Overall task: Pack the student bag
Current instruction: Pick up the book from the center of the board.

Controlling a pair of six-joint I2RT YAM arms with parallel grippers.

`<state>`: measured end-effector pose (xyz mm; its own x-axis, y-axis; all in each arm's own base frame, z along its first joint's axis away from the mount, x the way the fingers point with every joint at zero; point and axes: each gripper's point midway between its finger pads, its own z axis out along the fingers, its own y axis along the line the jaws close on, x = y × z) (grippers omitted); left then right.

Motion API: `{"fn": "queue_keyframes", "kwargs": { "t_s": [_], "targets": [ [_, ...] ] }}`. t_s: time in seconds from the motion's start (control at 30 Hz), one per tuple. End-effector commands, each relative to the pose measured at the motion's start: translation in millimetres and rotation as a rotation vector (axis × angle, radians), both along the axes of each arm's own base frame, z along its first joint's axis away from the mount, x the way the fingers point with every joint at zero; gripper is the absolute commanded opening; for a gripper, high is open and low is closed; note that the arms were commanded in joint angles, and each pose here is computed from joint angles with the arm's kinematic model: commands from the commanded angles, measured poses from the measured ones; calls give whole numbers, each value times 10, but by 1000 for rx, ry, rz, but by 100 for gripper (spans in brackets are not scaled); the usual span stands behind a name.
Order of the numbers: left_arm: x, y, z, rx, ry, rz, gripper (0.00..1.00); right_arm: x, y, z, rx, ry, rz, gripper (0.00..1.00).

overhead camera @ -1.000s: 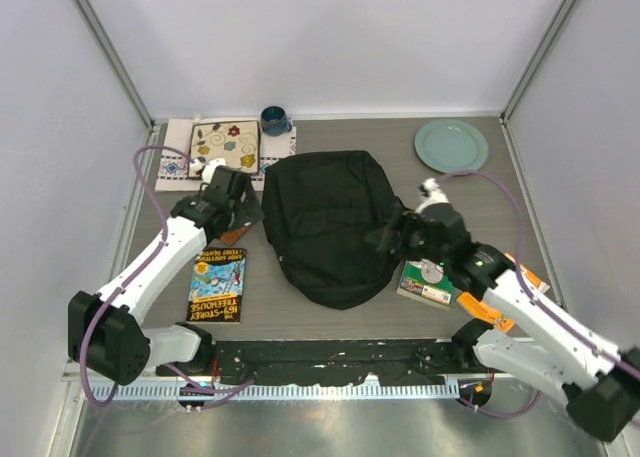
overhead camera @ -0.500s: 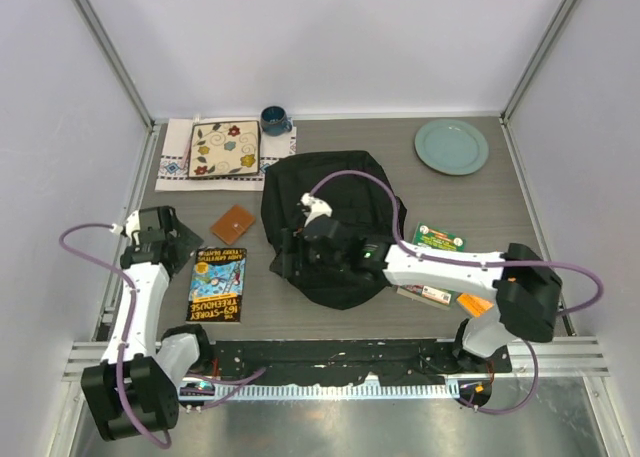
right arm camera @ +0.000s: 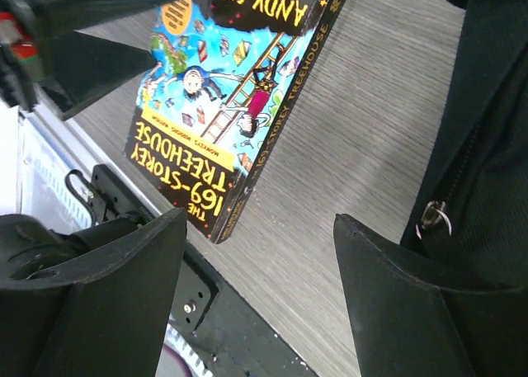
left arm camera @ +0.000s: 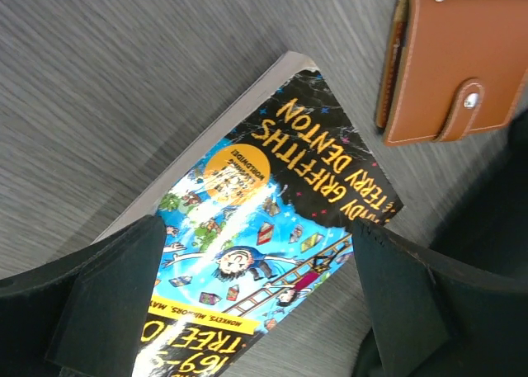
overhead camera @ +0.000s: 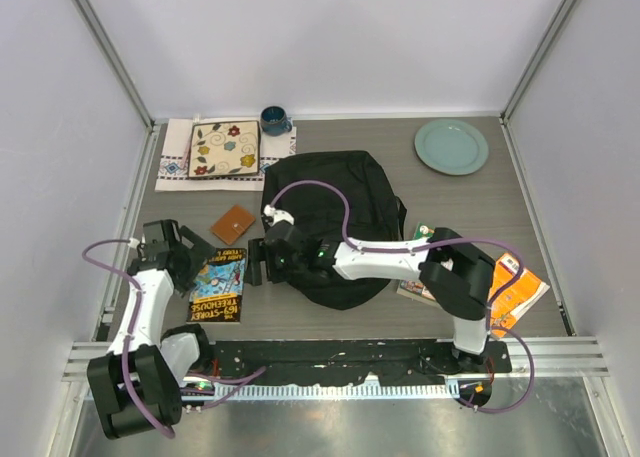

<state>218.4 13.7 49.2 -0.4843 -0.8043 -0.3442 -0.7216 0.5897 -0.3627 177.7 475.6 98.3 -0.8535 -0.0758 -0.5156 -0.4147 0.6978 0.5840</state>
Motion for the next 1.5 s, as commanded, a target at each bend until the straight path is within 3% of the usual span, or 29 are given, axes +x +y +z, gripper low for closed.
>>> {"fn": "queue_keyframes", "kwargs": {
  "t_s": [0.0, 0.4, 0.63, 0.8, 0.87, 1.1, 1.47],
  "targets": [
    [54, -213, 38, -117, -74, -28, 100, 9, 247, 59, 53, 19, 11, 77],
    [-29, -290, 92, -146, -102, -28, 100, 79, 506, -397, 35, 113, -42, 78],
    [79, 132, 370, 78, -162, 53, 100, 95, 459, -425, 22, 103, -54, 80],
    [41, 509, 378, 256, -126, 158, 100, 69, 452, -419, 42, 108, -50, 81],
    [70, 532, 322, 268, -124, 152, 100, 57, 463, -392, 49, 110, -42, 81],
    [73, 206, 64, 99, -46, 50, 100, 85, 483, -375, 54, 109, -51, 81],
    [8, -128, -146, -67, -93, 8, 98, 277, 600, -411, 68, 137, -81, 82]
  ]
}}
